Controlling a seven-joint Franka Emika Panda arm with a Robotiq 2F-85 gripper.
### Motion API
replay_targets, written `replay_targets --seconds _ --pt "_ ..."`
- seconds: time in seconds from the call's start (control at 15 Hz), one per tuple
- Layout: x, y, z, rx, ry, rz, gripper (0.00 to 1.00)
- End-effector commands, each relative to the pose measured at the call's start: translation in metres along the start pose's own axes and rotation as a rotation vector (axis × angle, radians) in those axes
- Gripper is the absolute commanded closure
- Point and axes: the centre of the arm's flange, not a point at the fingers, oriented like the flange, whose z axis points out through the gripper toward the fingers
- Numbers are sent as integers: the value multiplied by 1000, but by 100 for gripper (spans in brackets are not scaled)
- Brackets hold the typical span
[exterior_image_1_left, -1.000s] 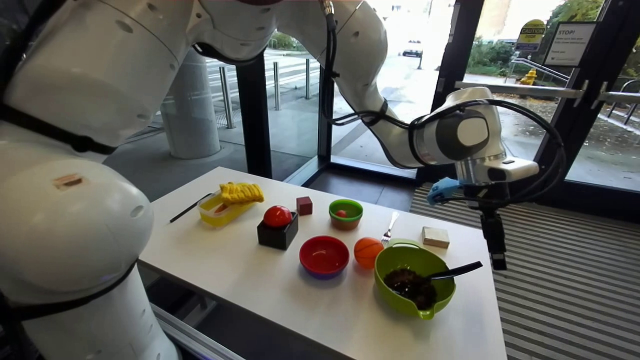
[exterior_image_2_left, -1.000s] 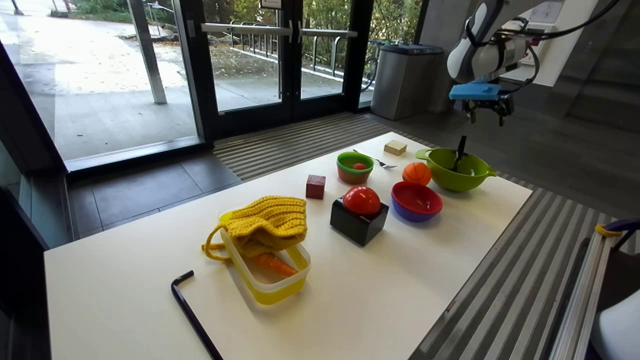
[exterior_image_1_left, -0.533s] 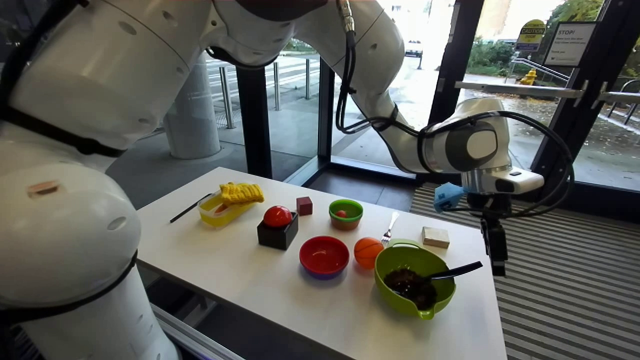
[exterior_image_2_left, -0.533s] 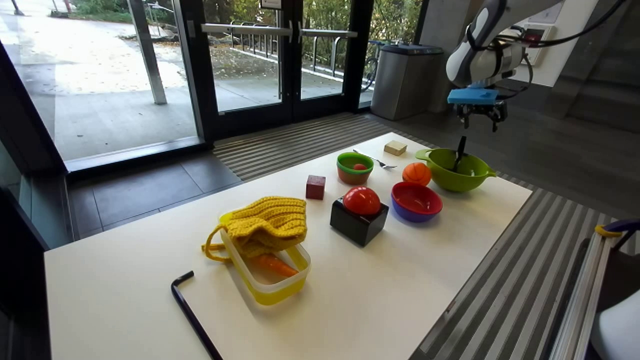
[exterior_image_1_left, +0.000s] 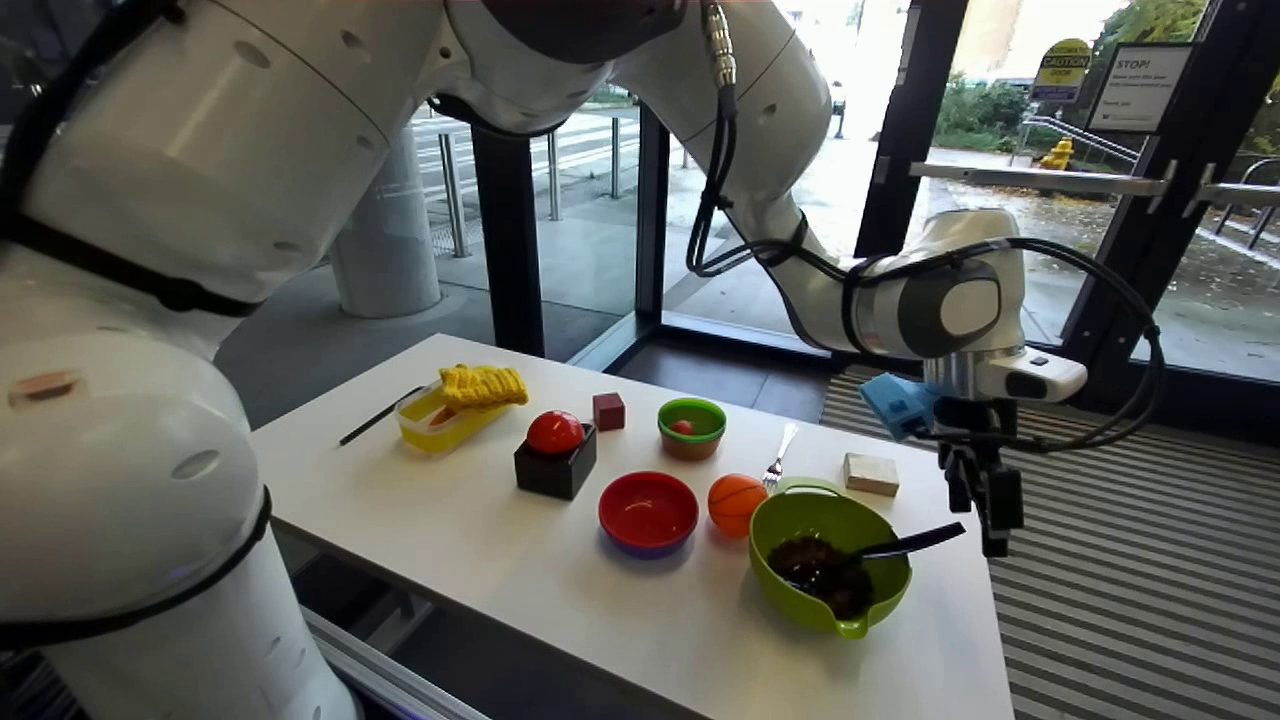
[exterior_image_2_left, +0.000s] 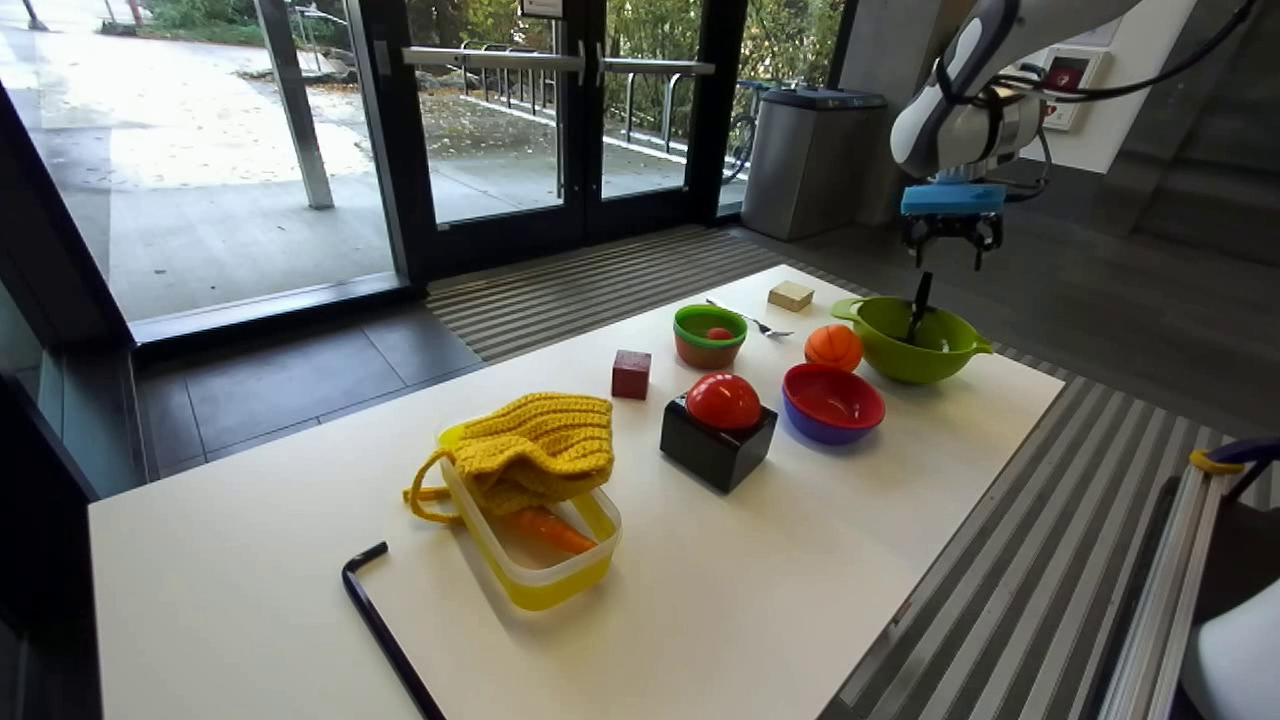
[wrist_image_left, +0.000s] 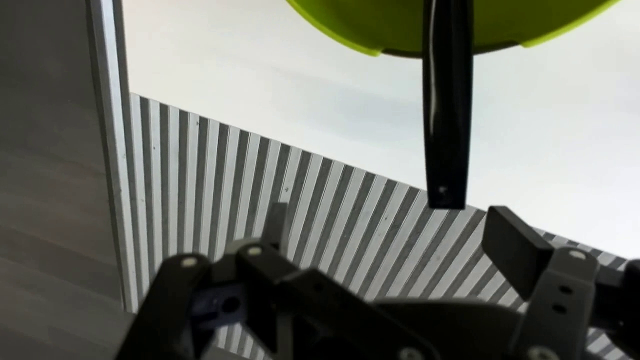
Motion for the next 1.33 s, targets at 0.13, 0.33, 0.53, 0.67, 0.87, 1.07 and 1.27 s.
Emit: replay_targets --seconds 0.13,0.33,0.53,0.67,0.87,1.07,1.27 --pt "-5 -5 -1 20 -5 -182 0" --pt "-12 -12 -3 20 3 -231 0" --pt "-17 -16 -1 11 5 -258 0" --pt "-18 -18 3 7 -5 -259 0" --pt "-22 -22 8 6 -10 -239 0" --pt "-27 -25 13 5 -6 -218 0" --pt "-29 -28 17 3 -7 -199 0"
